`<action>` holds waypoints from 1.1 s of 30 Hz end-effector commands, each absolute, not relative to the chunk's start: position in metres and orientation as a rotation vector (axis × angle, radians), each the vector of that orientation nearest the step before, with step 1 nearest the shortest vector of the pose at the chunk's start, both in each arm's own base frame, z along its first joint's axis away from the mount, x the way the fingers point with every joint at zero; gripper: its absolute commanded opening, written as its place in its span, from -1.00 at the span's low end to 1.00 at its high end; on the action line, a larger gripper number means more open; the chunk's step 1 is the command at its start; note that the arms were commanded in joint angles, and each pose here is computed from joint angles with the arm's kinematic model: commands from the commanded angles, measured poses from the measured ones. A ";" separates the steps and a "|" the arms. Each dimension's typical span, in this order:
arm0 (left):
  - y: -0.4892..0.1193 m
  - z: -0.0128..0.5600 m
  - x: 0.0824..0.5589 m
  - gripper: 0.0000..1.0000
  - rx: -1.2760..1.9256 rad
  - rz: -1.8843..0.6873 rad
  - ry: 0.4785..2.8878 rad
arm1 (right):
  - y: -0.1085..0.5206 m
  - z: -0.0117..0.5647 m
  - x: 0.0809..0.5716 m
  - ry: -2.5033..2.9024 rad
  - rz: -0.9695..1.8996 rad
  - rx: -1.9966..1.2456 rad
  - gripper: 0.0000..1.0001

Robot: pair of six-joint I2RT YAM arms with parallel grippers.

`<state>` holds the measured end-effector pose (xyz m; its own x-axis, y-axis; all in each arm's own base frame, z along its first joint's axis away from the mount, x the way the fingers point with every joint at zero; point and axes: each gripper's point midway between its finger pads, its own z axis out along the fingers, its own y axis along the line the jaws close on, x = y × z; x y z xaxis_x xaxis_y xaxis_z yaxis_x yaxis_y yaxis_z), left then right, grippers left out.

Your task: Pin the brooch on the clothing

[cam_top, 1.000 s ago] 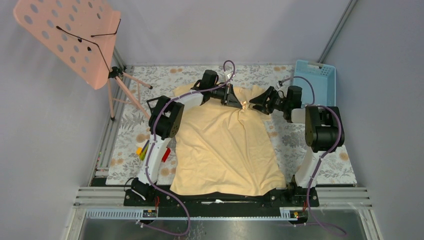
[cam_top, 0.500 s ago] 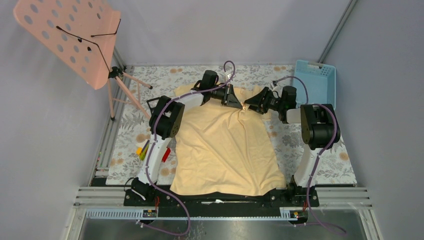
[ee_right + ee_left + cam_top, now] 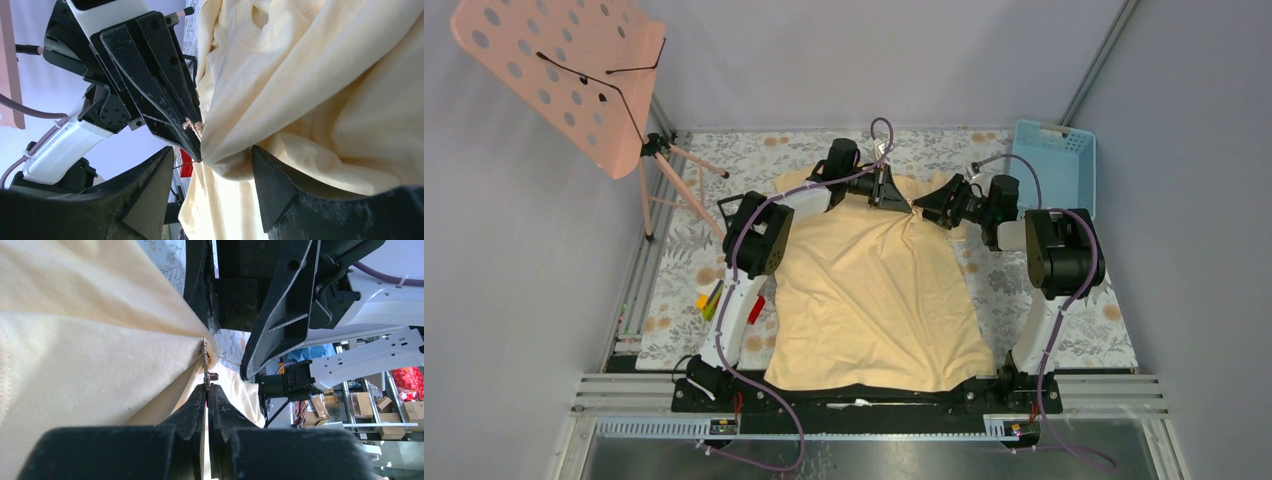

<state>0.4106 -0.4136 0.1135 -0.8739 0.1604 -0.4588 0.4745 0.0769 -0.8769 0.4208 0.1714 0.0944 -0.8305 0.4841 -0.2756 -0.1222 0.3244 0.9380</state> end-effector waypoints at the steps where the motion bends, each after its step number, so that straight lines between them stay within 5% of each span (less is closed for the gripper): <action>1: -0.414 0.136 0.408 -1.00 0.743 -1.915 1.987 | 0.163 0.105 0.422 2.013 1.501 0.301 0.29; 17: -0.414 0.130 0.408 -1.00 0.745 -1.893 2.010 | 0.138 0.115 0.428 1.941 1.497 0.340 0.45; 33: -0.414 0.131 0.408 -1.00 0.749 -1.892 2.007 | 0.121 0.097 0.428 1.969 1.422 0.429 0.39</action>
